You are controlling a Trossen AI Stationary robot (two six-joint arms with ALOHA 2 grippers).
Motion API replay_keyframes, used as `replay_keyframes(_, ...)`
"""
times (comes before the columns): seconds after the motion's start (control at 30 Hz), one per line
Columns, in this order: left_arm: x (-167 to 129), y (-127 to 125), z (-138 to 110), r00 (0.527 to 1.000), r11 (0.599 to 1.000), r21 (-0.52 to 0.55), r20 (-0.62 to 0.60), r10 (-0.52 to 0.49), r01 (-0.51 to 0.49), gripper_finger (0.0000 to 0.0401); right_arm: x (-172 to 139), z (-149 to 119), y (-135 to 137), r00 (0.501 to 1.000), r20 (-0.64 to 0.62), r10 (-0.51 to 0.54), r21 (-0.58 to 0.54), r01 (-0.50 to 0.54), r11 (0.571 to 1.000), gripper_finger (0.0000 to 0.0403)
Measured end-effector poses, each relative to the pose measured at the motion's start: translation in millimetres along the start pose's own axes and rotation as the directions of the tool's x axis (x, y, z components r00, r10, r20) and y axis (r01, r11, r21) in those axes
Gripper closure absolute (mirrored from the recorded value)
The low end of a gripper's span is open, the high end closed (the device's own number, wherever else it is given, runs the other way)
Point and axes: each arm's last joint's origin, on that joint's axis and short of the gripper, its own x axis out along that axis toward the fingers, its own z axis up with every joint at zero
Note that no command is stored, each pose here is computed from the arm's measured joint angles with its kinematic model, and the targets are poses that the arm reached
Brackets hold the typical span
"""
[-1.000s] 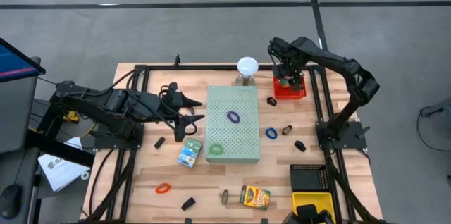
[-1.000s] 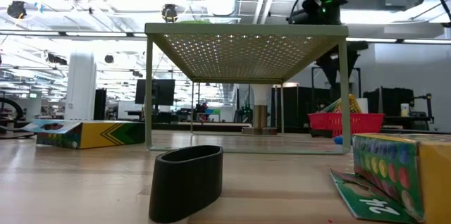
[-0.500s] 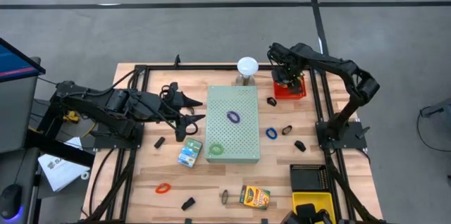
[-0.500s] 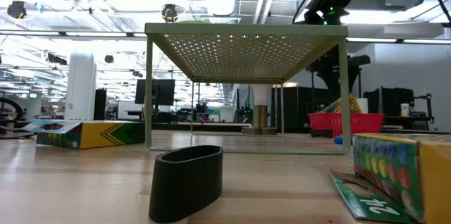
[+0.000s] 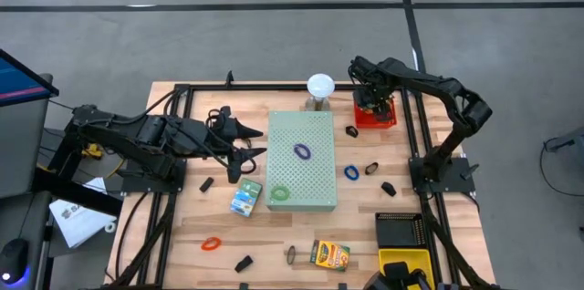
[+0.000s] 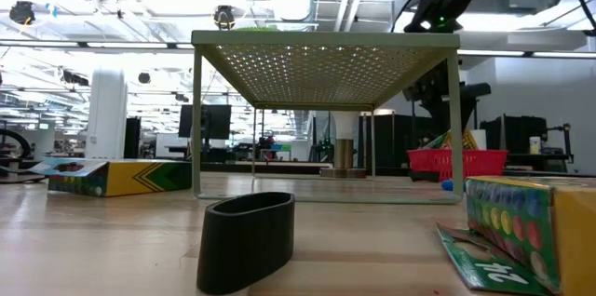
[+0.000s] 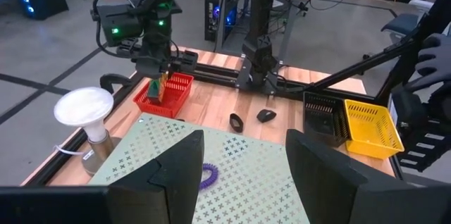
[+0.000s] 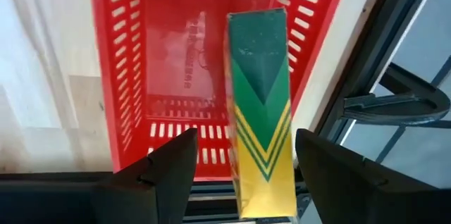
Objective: Pick & Place Office Desk Supplies
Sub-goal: Put the top left yellow crayon box into the red bin
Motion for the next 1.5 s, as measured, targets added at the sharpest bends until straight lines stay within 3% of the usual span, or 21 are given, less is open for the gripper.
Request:
replay_keyframes(0.3,0.0,-0.3,1.1,1.000,1.000,-0.013,0.010,-0.003,0.003,0.0206,1.3,0.6,-4.8,0.999,0.024,-0.034,0.022,0.034,0.999,0.0178)
replay_keyframes(0.6,0.1,-0.4,1.6,1.000,1.000,-0.022,0.016,-0.004,0.005,0.0206,24.7,9.1,-3.8,0.997,-0.054,0.063,0.000,-0.063,0.998,0.0216)
replay_keyframes(0.87,0.0,-0.4,1.6,1.000,0.999,-0.039,0.016,-0.004,0.005,0.0206,25.0,8.1,-7.5,0.998,-0.049,0.037,0.020,-0.036,0.999,0.0273)
replay_keyframes(1.03,0.0,-0.4,1.5,1.000,0.999,-0.039,0.016,-0.004,0.004,0.0206,17.2,8.5,-10.5,0.999,-0.013,0.044,0.095,-0.043,0.995,0.0306)
replay_keyframes(1.3,0.0,-0.4,1.5,1.000,0.999,-0.039,0.016,-0.004,0.004,0.0206,11.3,5.4,-20.5,0.996,0.070,0.056,0.220,-0.070,0.973,0.0283)
replay_keyframes(1.5,0.0,-0.4,1.5,1.000,0.999,-0.042,0.016,-0.004,0.004,0.0206,13.0,0.3,-24.7,0.993,0.098,0.068,0.253,-0.091,0.963,0.0294)
